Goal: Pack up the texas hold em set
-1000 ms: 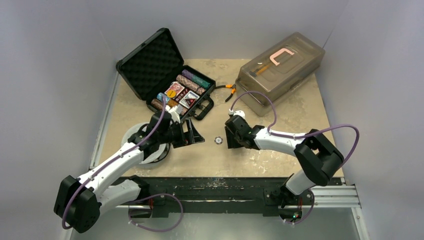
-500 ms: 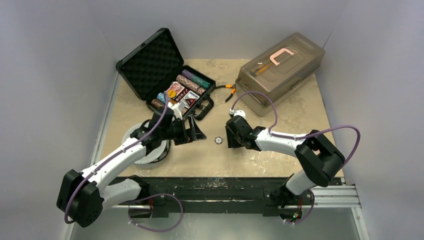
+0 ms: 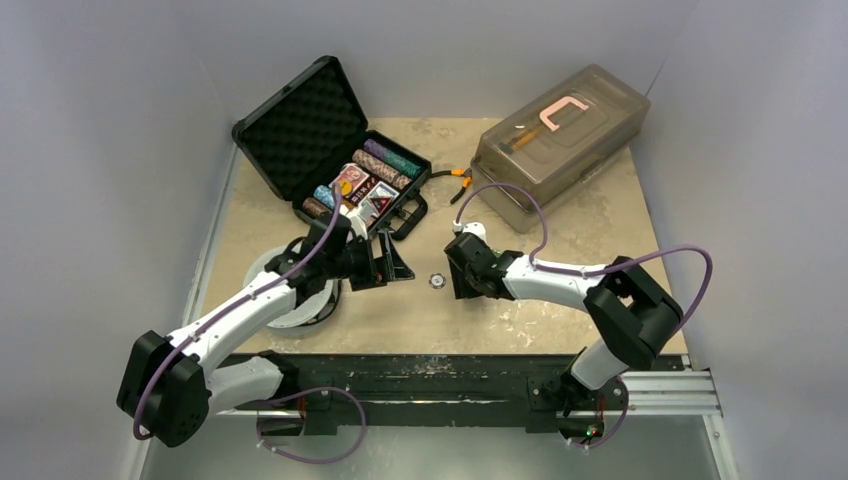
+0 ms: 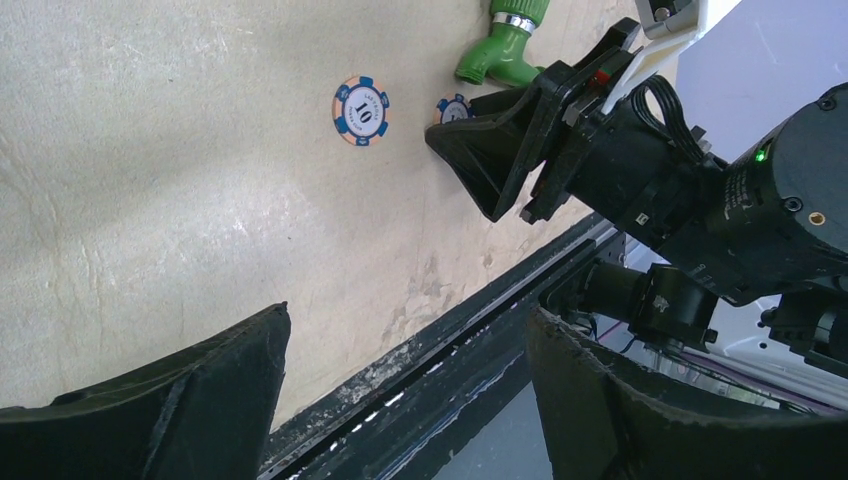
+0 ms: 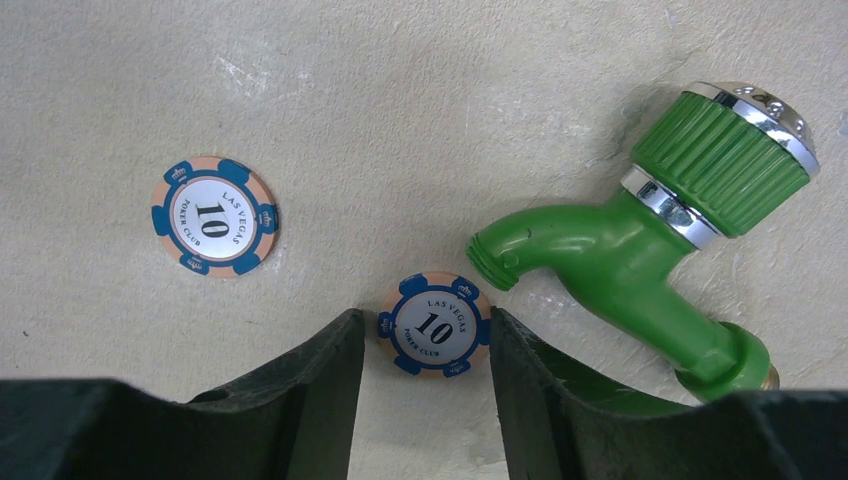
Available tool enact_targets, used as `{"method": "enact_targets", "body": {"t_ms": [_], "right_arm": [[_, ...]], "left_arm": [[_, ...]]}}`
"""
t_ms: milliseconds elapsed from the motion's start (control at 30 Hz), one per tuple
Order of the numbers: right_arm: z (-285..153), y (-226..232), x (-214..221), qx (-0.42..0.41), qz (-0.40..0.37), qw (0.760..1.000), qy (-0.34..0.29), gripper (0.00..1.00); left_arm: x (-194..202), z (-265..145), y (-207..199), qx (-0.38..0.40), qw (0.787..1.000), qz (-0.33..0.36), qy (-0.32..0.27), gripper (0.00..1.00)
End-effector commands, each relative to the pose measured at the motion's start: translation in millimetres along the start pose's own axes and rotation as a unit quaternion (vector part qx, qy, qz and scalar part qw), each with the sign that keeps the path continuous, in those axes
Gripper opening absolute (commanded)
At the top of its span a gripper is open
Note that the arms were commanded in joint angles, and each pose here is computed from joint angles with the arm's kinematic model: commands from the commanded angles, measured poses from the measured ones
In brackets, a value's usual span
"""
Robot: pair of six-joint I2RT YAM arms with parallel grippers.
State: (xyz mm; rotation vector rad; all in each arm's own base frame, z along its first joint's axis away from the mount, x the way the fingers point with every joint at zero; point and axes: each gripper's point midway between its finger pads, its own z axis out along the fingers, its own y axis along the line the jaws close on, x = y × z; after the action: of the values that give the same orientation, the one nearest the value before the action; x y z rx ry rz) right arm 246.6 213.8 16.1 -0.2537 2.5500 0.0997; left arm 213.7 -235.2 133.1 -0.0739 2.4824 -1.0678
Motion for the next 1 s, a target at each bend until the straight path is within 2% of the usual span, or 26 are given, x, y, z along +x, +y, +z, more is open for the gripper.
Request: {"method": "enact_targets", "body": {"t_ms": [0, 200, 433, 833, 967], "right_arm": [[5, -11, 24, 0.033, -0.009, 0.998, 0.049, 0.45], [6, -10, 23, 0.036, -0.013, 0.998, 0.046, 0.37], [6, -1, 14, 0.019, -0.022, 0.999, 0.021, 0.33], [-1, 26, -23, -0.045, -0.029, 0.998, -0.043, 0.29], [-3, 32, -32, -0.060, -0.040, 0.996, -0.060, 0.29]], "left_arm": [[-17, -4, -23, 0.035, 0.999, 0.019, -0.023, 0.84], [-16, -4, -22, 0.031, 0.999, 0.019, -0.019, 0.84], [-19, -1, -27, 0.047, 0.999, 0.009, -0.011, 0.84], [-28, 0, -18, 0.104, 0.992, -0.069, -0.006, 0.84], [-36, 2, -13, 0.117, 0.989, -0.093, 0.011, 0.84]]}}
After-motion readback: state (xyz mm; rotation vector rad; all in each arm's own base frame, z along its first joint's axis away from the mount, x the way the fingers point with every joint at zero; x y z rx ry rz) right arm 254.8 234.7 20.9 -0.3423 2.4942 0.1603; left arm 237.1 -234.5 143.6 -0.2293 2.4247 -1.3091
